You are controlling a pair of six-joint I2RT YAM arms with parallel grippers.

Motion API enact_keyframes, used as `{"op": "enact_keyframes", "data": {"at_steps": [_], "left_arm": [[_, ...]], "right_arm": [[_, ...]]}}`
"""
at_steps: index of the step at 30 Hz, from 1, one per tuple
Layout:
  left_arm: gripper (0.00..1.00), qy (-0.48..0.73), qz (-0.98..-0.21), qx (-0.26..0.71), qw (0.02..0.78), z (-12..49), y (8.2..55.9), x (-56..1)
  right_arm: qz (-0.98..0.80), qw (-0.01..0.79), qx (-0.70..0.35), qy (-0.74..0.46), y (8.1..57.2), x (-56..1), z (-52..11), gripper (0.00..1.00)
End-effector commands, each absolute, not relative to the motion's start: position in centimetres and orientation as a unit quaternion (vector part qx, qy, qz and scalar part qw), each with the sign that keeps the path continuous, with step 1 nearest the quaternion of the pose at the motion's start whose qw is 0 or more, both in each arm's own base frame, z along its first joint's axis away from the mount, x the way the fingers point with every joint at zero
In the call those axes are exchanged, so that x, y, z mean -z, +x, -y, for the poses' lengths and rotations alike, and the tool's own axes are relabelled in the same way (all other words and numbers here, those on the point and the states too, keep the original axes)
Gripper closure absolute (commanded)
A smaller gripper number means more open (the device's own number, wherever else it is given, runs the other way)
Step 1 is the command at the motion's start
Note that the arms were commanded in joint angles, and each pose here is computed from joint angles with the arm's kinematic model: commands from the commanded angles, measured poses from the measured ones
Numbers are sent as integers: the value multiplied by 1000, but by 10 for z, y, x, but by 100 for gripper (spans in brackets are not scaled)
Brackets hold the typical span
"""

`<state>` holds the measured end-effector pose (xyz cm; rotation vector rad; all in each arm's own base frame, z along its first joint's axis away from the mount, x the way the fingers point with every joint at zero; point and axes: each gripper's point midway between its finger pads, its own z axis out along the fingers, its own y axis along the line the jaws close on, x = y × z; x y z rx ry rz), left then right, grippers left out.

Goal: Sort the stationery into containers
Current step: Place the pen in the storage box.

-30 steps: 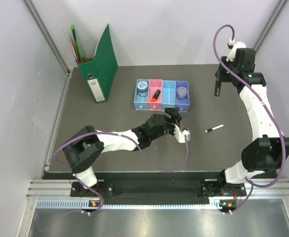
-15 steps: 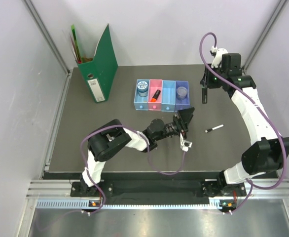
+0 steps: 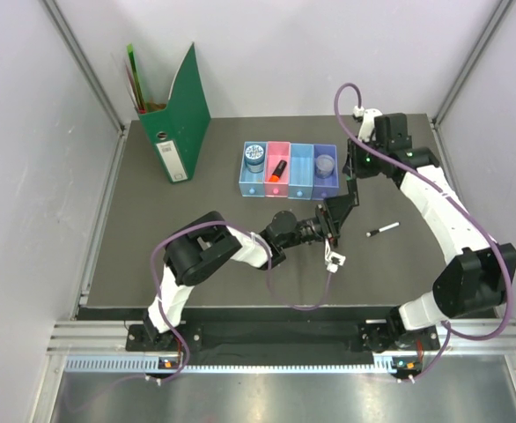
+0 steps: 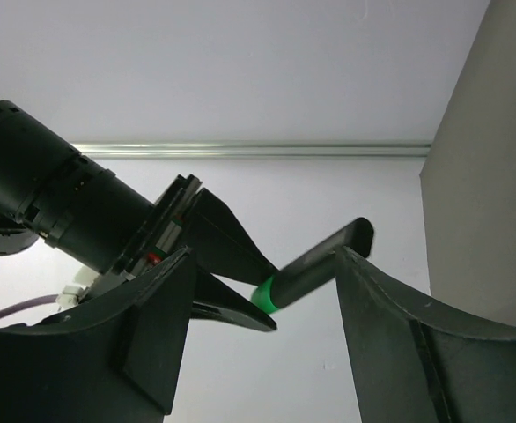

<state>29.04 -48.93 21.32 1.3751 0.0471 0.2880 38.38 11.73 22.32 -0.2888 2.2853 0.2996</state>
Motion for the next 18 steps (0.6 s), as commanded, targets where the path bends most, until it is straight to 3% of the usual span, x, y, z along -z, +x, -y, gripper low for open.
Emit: {"op": "enact_keyframes", "data": {"at_steps": [1, 18], "left_arm": [[32, 465, 61, -198, 861, 458, 264, -314], [35, 501, 61, -185, 843, 450, 254, -286]], "right_arm": [[-887, 421, -129, -139, 373, -243, -130, 86], [-884, 425, -121, -150, 372, -247, -132, 86]]}}
